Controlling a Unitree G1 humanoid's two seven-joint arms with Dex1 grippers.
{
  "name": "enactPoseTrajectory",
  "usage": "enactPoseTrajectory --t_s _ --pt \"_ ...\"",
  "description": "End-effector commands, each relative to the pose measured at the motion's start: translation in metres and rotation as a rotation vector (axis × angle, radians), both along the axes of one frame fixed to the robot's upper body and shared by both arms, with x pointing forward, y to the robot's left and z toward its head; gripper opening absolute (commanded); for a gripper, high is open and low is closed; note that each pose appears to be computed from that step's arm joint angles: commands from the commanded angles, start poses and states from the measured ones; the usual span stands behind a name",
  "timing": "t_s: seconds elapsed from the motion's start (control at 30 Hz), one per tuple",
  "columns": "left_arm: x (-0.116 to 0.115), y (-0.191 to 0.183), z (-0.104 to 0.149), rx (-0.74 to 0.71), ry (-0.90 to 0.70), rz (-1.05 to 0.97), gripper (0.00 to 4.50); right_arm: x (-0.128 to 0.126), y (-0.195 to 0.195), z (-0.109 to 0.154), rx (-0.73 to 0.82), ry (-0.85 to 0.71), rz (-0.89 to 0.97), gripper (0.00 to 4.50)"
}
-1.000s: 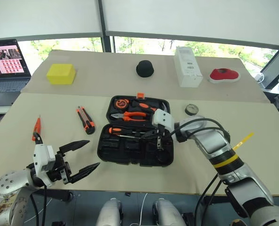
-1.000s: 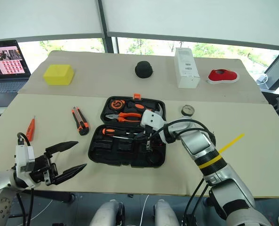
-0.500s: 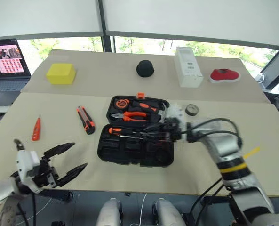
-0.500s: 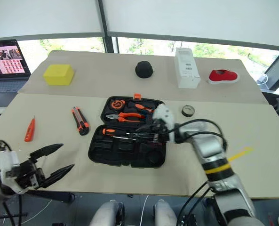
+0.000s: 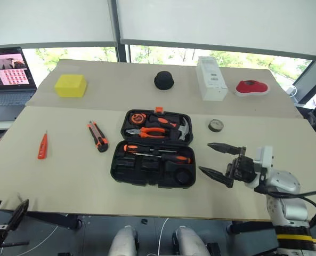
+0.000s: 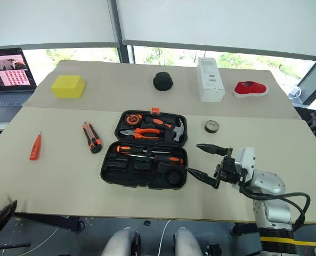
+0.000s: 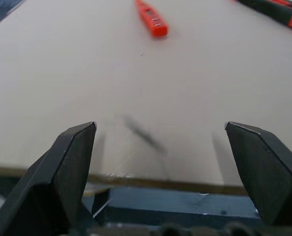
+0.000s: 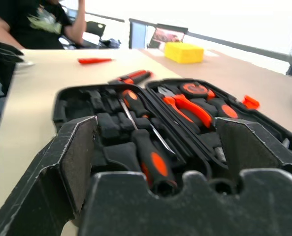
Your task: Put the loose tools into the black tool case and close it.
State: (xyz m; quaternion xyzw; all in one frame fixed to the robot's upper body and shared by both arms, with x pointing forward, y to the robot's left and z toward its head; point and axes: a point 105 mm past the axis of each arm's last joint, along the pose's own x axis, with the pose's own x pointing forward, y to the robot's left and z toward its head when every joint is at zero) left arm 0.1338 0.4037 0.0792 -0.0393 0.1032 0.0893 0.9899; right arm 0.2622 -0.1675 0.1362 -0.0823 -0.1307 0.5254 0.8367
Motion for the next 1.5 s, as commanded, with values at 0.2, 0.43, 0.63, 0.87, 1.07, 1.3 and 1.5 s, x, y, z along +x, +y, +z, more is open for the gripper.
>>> enactPoseTrajectory --t_s 0.2,0.43,0.63,0.87,1.07,1.3,1.5 --pt "0.087 -0.006 0.073 -0.061 -0.082 -0.001 4.50 -0.007 0.041 0.050 0.121 -0.133 0.114 4.43" --pt "0.167 -0.018 0.063 -0.017 0.177 0.045 4.50 0.000 0.057 0.071 0.142 -0.156 0.149 4.43" --pt "0.200 -0.017 0.043 0.013 0.312 0.088 4.50 -0.003 0.061 0.076 0.152 -0.164 0.147 4.43" --pt "0.204 -0.015 0.030 0.014 0.373 0.086 2.70 -0.006 0.058 0.073 0.140 -0.153 0.111 4.50" --pt "0.203 -0.022 0.033 -0.001 0.292 0.007 0.80 -0.004 0.056 0.073 0.131 -0.150 0.096 4.50" --pt "0.205 -0.094 0.116 0.173 -0.167 -0.588 0.45 -0.006 0.042 0.068 0.062 -0.139 0.086 4.50" --pt "0.154 -0.202 0.111 0.453 -0.077 -1.424 0.45 -0.010 0.021 0.061 -0.021 -0.102 0.064 4.50"
